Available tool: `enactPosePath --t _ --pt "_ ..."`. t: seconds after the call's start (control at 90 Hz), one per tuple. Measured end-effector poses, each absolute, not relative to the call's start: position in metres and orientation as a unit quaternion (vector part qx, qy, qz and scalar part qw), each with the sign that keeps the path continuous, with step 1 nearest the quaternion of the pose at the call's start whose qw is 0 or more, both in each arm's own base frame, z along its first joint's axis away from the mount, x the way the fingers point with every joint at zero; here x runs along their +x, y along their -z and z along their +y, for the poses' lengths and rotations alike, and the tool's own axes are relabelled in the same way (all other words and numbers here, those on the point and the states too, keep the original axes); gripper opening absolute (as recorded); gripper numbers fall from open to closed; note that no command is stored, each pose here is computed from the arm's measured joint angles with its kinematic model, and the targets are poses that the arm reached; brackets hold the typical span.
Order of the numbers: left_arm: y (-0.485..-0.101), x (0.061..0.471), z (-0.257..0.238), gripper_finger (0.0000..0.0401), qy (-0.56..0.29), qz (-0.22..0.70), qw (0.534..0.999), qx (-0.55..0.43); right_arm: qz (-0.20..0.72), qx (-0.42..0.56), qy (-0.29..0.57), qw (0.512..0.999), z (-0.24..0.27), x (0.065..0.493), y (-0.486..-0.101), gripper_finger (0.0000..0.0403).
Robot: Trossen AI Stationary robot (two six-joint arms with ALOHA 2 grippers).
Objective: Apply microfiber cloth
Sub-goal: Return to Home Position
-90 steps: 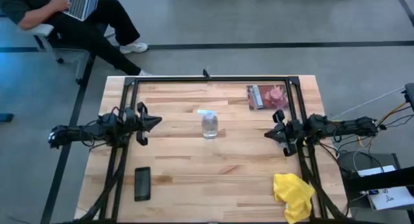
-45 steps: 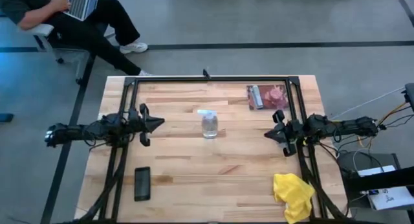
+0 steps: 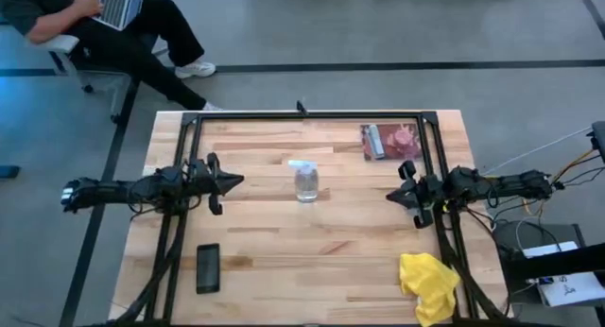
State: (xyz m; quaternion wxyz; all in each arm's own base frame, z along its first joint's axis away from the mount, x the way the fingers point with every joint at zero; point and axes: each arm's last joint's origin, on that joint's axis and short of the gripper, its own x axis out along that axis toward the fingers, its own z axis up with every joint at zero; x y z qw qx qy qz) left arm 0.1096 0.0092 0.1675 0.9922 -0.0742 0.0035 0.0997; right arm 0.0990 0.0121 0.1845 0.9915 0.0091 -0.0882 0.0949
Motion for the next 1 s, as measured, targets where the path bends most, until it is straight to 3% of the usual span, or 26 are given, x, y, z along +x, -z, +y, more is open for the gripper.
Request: enactPosePath --t 1.0 --pt "-0.157 0.116 0.009 0.0007 -0.103 0.058 0.990 -0.071 -0.088 0.009 -0.095 0.992 0.012 0.099 -0.184 0.0003"
